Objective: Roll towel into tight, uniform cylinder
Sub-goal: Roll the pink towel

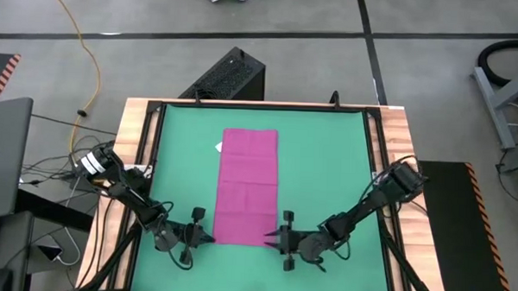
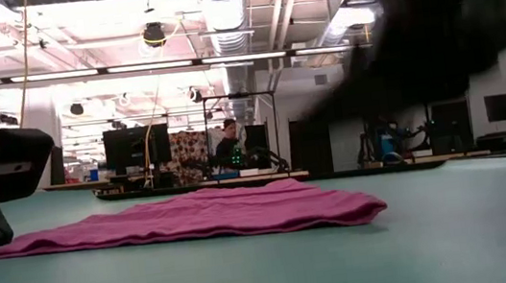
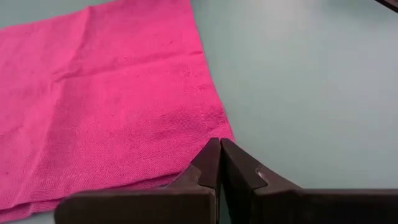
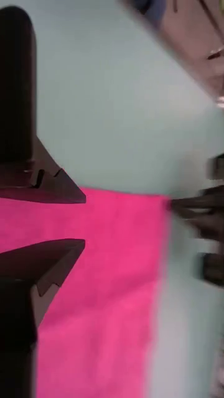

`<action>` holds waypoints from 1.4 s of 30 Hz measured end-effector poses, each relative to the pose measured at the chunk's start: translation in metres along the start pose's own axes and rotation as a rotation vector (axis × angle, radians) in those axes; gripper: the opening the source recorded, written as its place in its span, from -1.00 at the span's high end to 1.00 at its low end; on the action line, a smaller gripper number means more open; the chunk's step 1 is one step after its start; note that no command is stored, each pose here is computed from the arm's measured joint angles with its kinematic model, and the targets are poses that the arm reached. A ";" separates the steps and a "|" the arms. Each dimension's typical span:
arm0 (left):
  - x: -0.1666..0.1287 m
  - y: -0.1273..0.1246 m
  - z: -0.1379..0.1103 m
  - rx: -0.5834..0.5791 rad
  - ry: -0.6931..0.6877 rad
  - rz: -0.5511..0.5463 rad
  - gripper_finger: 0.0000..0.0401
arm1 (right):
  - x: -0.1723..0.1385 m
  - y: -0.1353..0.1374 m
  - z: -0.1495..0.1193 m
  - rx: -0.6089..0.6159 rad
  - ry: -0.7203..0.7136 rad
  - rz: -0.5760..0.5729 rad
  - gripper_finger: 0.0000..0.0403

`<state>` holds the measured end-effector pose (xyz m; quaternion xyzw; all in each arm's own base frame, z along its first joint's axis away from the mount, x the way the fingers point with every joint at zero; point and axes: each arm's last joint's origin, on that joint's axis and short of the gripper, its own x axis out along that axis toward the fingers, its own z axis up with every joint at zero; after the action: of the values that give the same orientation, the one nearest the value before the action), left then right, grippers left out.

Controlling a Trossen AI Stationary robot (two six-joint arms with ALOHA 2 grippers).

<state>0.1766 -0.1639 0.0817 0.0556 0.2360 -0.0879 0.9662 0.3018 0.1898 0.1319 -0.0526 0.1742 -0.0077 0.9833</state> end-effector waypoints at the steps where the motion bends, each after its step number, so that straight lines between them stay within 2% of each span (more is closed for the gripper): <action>1: 0.000 0.000 0.000 -0.005 0.002 0.001 1.00 | -0.006 0.000 0.008 -0.029 -0.014 -0.009 0.39; 3: 0.000 0.001 -0.002 -0.001 0.017 0.003 1.00 | -0.016 -0.002 0.020 -0.100 -0.022 -0.037 0.39; 6: 0.000 0.002 -0.003 0.002 0.031 0.004 1.00 | -0.025 -0.009 0.026 -0.224 0.039 -0.040 0.31; 10: 0.000 0.002 -0.005 -0.003 0.045 0.008 1.00 | -0.024 -0.019 0.023 -0.283 0.119 0.003 0.08; 14: 0.000 0.003 -0.006 -0.004 0.055 0.013 1.00 | -0.023 -0.017 0.018 -0.479 0.141 0.046 -0.18; 17: 0.000 0.003 -0.006 -0.009 0.058 0.015 1.00 | -0.023 -0.016 0.018 -0.548 0.137 0.080 -0.30; 24: 0.000 0.003 -0.007 -0.021 0.063 0.017 1.00 | -0.022 -0.016 0.017 -0.597 0.135 0.160 -0.32; 30: 0.000 0.003 -0.007 -0.024 0.062 0.018 1.00 | -0.025 -0.015 0.011 -0.707 0.186 0.180 -0.32; 42: 0.000 0.003 -0.007 -0.033 0.062 0.020 1.00 | -0.017 -0.017 0.006 -0.774 0.201 0.189 -0.32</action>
<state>0.1743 -0.1598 0.0757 0.0448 0.2666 -0.0728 0.9600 0.2879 0.1742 0.1452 -0.4012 0.2633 0.1437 0.8655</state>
